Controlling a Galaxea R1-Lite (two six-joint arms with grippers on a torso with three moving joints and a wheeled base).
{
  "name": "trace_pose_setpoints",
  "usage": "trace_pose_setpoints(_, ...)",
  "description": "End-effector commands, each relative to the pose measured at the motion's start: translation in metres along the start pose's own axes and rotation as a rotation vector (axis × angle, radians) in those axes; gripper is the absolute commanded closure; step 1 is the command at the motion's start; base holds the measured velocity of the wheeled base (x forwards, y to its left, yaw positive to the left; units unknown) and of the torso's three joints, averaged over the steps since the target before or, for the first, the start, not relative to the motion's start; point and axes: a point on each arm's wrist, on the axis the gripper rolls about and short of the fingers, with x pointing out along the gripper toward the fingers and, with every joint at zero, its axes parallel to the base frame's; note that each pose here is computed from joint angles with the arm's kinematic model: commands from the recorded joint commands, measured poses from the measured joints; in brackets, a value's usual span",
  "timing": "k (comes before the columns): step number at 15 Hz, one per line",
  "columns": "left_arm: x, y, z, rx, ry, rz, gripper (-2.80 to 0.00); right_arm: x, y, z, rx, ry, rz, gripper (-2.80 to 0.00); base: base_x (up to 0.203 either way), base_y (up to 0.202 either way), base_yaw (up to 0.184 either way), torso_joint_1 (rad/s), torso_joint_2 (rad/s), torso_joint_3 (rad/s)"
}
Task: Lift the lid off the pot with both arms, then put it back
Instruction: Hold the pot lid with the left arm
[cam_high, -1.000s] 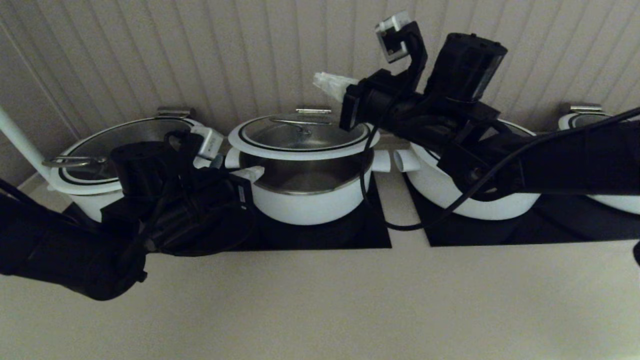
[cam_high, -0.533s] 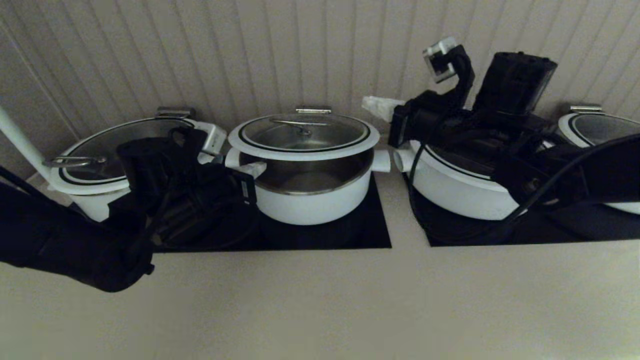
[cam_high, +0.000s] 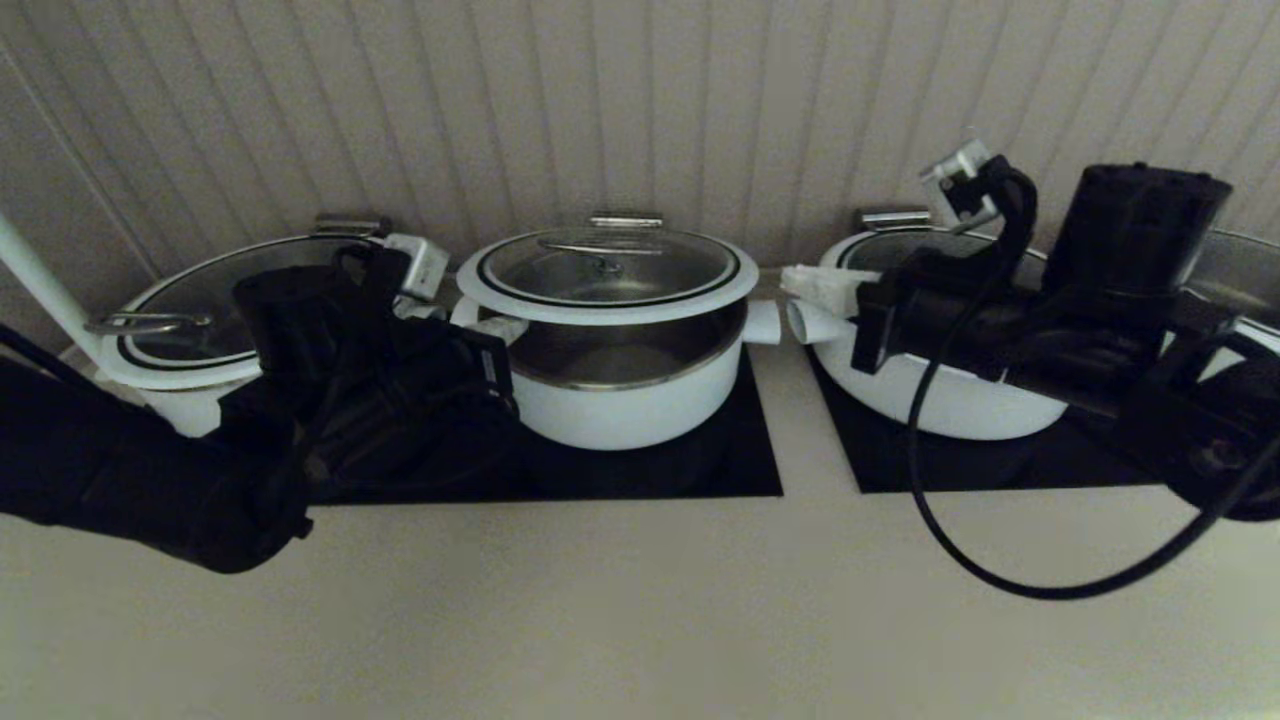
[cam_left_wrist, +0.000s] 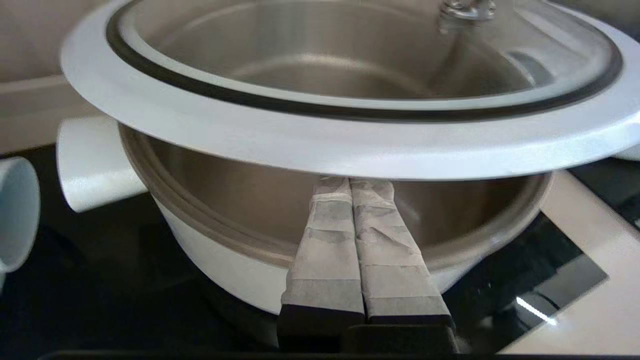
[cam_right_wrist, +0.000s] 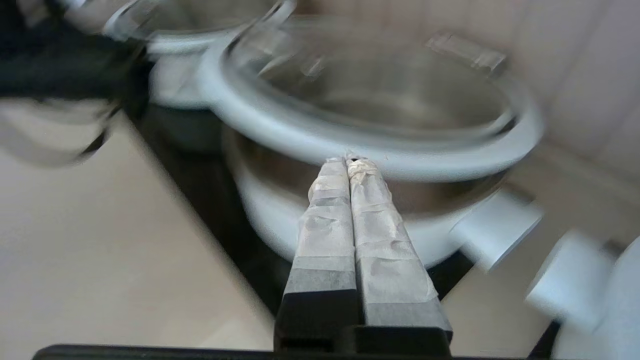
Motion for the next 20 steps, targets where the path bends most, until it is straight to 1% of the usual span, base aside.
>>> trace_pose_setpoints(1,0.003,0.0,0.003,0.002,-0.016,-0.002,0.0,-0.021,0.012,-0.003,0.008,0.015,0.038,0.0,0.0,0.0,0.0,0.0,0.0,0.0)
trace_pose_setpoints(6,0.004,0.001,0.001,0.0,-0.009,0.001,0.0,-0.033,0.025,-0.03,0.007,0.073,0.087,0.0,0.0,0.0,0.0,0.0,0.0,0.0)
trace_pose_setpoints(11,0.007,0.002,0.001,0.005,-0.015,0.003,0.0,-0.039,0.051,-0.054,0.02,0.095,0.171,0.0,0.0,0.0,0.0,0.0,0.0,0.0)
trace_pose_setpoints(14,0.008,0.002,0.003,0.004,-0.022,0.002,0.0,-0.033,0.052,-0.064,0.018,0.091,0.177,0.0,0.0,0.0,0.0,0.0,0.0,0.0)
trace_pose_setpoints(20,0.007,0.007,0.004,0.005,-0.025,0.016,0.0,-0.011,0.046,-0.086,-0.017,0.015,0.155,0.0,0.0,0.0,0.0,0.0,0.0,0.0)
